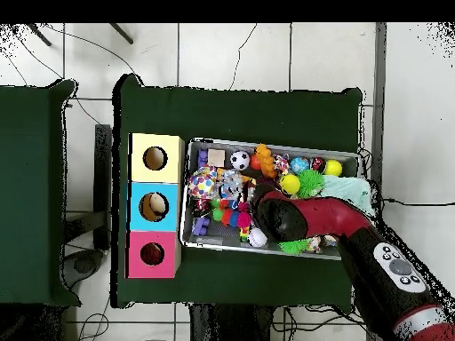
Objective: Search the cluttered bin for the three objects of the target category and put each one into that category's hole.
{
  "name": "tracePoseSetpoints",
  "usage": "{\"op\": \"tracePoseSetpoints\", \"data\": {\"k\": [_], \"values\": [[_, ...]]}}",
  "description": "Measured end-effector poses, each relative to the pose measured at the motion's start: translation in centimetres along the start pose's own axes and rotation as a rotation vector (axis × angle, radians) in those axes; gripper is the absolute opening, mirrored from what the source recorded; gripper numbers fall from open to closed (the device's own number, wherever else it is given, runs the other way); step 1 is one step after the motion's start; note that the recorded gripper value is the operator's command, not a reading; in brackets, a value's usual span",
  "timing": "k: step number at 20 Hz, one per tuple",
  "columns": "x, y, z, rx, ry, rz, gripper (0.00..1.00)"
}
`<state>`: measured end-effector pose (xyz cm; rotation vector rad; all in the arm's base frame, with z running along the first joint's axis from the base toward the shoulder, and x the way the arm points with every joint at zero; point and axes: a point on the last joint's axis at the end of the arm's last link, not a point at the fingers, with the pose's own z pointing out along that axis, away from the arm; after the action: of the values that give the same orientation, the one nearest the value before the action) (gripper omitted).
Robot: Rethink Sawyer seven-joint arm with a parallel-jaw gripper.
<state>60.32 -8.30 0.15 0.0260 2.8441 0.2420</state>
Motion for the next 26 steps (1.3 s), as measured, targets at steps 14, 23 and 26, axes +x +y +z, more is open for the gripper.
{"op": "tracePoseSetpoints", "data": {"k": [14, 23, 26], "values": [[2.5, 5.0, -10.3, 0.02, 0.044, 0.016, 0.0], [5.2, 8.8, -11.3, 0.006, 0.074, 0.015, 0.0], [6.4, 10.5, -11.1, -0.002, 0.06, 0.014, 0.0]]}}
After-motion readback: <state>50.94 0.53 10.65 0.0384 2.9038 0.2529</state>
